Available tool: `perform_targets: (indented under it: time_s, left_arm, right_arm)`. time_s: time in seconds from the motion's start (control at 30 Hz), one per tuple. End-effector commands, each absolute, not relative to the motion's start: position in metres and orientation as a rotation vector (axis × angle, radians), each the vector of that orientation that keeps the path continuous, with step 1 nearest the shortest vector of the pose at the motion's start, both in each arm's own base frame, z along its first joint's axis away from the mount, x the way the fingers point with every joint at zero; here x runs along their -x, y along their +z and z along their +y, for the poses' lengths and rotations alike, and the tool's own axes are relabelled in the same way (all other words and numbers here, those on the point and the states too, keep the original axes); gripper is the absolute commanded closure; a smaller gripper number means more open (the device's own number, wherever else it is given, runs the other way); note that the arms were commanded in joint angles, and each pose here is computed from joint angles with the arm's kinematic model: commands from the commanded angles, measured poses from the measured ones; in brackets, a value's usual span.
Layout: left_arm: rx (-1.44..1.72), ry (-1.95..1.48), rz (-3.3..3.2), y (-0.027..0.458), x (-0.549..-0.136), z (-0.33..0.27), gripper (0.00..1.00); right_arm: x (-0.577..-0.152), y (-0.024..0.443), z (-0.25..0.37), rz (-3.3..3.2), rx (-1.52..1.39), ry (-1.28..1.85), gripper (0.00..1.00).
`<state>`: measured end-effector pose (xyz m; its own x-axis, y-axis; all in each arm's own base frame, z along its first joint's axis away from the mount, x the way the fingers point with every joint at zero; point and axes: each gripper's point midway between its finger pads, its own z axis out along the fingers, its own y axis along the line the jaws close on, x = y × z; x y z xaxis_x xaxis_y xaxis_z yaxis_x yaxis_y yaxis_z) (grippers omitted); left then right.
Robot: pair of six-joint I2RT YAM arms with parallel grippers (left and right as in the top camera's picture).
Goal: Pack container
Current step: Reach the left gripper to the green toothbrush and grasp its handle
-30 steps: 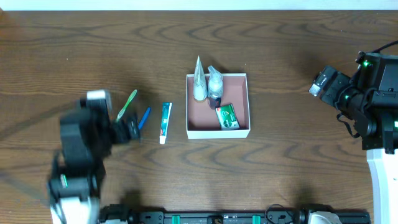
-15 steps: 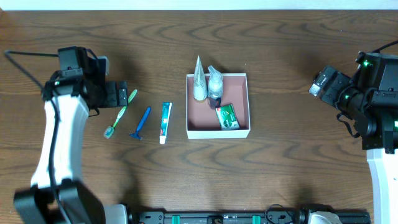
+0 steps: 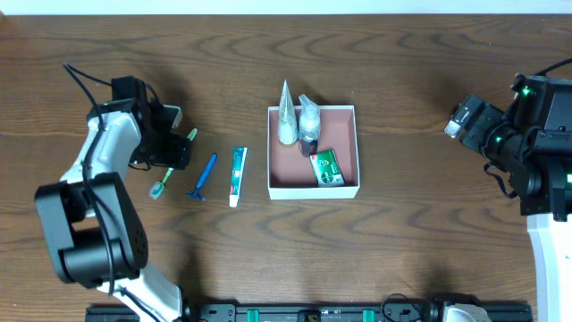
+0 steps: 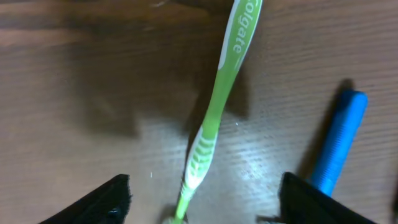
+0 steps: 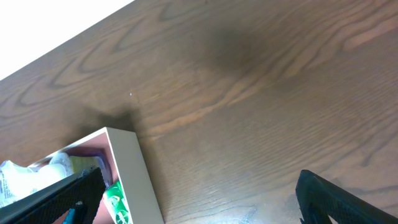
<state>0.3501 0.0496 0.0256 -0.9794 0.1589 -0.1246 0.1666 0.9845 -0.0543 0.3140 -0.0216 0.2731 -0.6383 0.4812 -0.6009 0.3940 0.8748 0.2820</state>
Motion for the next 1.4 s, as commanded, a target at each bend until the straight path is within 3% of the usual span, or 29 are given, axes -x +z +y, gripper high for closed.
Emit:
perform_targets:
  time_s: [0.0, 0.37, 0.53, 0.73, 0.93, 1.03, 1.2, 1.37]
  left_arm:
    - [-0.287, -0.076, 3.003, 0.022, -0.355, 0.053, 0.29]
    - [-0.356, -0.091, 3.031, -0.002, -0.355, 0.053, 0.42]
    - [-0.355, -0.082, 3.014, -0.004, -0.36, 0.054, 0.54]
    - [-0.354, -0.083, 3.016, -0.004, -0.36, 0.054, 0.82]
    - [-0.353, -0.092, 3.03, -0.004, -0.356, 0.053, 0.82]
    - [-0.304, -0.095, 3.038, -0.001, -0.355, 0.051, 0.91]
    - [-0.286, -0.072, 2.98, 0.042, -0.362, 0.041, 0.94]
    - [-0.239, -0.039, 2.831, 0.123, -0.37, 0.026, 0.94]
  right_arm:
    - [-0.315, 0.276, -0.024, 2.336, -0.617, 0.153, 0.01]
    - [-0.315, 0.276, -0.024, 2.336, -0.617, 0.153, 0.01]
    - [-0.315, 0.276, -0.024, 2.336, -0.617, 0.153, 0.01]
    - [-0.315, 0.276, -0.024, 2.337, -0.616, 0.153, 0.01]
    - [-0.315, 0.276, -0.024, 2.336, -0.617, 0.153, 0.01]
    - [-0.315, 0.276, -0.024, 2.336, -0.617, 0.153, 0.01]
    - [-0.315, 0.276, -0.024, 2.336, -0.617, 0.153, 0.01]
    - [-0.315, 0.276, -0.024, 2.336, -0.617, 0.153, 0.01]
